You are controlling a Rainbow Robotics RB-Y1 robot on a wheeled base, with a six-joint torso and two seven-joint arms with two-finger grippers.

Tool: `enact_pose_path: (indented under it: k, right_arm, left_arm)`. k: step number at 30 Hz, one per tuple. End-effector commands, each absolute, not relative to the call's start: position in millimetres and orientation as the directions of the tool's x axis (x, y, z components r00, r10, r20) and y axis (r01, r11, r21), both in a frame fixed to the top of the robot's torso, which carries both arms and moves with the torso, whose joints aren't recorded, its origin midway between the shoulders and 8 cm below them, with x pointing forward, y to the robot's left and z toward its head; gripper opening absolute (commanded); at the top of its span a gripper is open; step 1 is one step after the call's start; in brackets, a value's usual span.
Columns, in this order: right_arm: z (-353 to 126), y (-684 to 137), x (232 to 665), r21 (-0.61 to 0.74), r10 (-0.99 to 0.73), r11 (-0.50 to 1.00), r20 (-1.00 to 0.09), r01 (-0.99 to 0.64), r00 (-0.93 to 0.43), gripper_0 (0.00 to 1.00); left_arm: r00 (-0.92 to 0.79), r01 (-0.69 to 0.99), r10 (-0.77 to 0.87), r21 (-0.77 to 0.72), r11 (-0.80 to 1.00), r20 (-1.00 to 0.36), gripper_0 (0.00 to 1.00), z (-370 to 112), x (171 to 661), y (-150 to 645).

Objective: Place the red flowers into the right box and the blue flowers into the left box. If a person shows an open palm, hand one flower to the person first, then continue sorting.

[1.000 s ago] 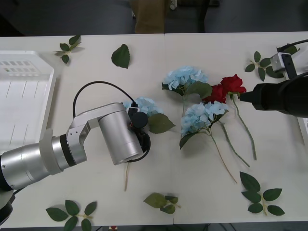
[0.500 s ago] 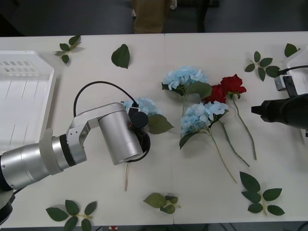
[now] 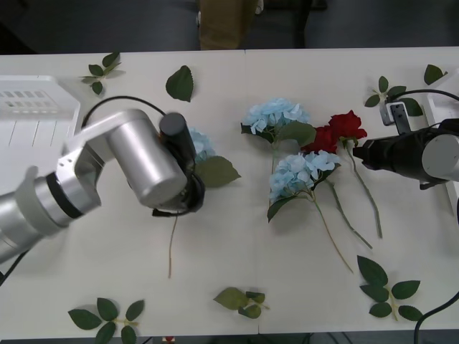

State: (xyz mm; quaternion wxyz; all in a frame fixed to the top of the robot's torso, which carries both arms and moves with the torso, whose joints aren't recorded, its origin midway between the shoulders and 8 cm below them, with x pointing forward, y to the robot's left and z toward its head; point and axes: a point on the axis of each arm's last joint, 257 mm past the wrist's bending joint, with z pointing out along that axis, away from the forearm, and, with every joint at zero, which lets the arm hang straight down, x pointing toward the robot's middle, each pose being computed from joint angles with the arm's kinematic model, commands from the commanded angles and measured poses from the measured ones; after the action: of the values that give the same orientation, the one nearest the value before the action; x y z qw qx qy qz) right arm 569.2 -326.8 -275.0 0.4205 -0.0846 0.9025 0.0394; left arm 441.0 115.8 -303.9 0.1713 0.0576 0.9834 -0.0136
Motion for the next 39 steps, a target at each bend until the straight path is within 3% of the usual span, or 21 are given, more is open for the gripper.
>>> enact_pose_path:
  k: [1, 8, 17, 18, 19, 20, 21, 32, 33, 35, 36, 39]
  right_arm:
    - [-259, -303, 588, -0.005, -0.124, 0.98, -0.798, -0.2, -0.59, 0.73]
    - [-274, -293, 592, -0.032, -0.149, 0.978, -0.802, -0.207, -0.579, 0.73]
    - [-298, -280, 609, -0.056, -0.165, 0.976, -0.817, -0.209, -0.552, 0.73]
    - [-300, -281, 610, -0.056, -0.163, 0.977, -0.817, -0.206, -0.554, 0.68]
    - [-301, -280, 610, -0.058, -0.167, 0.976, -0.816, -0.208, -0.554, 0.36]
    - [-301, -281, 610, -0.057, -0.166, 0.977, -0.815, -0.207, -0.555, 0.14]
    - [-300, -281, 610, -0.058, -0.165, 0.977, -0.816, -0.207, -0.554, 0.0]
    - [-264, -297, 602, 0.018, -0.109, 0.978, -0.802, -0.207, -0.588, 0.0]
    - [-259, -300, 600, 0.023, -0.109, 0.978, -0.798, -0.21, -0.593, 0.0]
    - [-234, -312, 591, 0.046, -0.101, 0.974, -0.786, -0.221, -0.609, 0.0]
    - [-228, -314, 589, 0.05, -0.1, 0.974, -0.785, -0.223, -0.611, 0.0]
    - [-191, -336, 572, 0.072, -0.092, 0.971, -0.772, -0.23, -0.628, 0.0]
  left_arm:
    - [-0.924, 0.09, 0.081, -0.006, 0.996, -0.373, 0.0, -210, 469, 192]
    - [-0.952, -0.058, -0.045, 0.034, 0.998, -0.302, 0.0, -142, 464, 332]
    - [-0.931, -0.119, -0.089, 0.064, 0.991, -0.353, 0.0, -112, 484, 473]
    - [-0.925, -0.121, -0.086, 0.072, 0.99, -0.369, 0.0, -113, 488, 483]
    - [-0.915, -0.121, -0.075, 0.092, 0.988, -0.397, 0.0, -114, 496, 499]
    - [-0.91, -0.127, -0.074, 0.103, 0.987, -0.409, 0.0, -116, 499, 508]
    - [-0.903, -0.131, -0.071, 0.114, 0.985, -0.424, 0.0, -117, 504, 515]
    - [-0.872, -0.155, -0.021, 0.236, 0.959, -0.488, 0.01, -136, 529, 555]
    - [-0.873, -0.154, -0.021, 0.236, 0.959, -0.487, 0.04, -136, 529, 554]
    - [-0.874, -0.154, -0.017, 0.245, 0.957, -0.485, 0.89, -136, 529, 556]
    - [-0.874, -0.156, -0.018, 0.244, 0.957, -0.486, 1.0, -136, 529, 556]
    - [-0.878, -0.154, -0.02, 0.241, 0.958, -0.479, 1.0, -137, 527, 555]
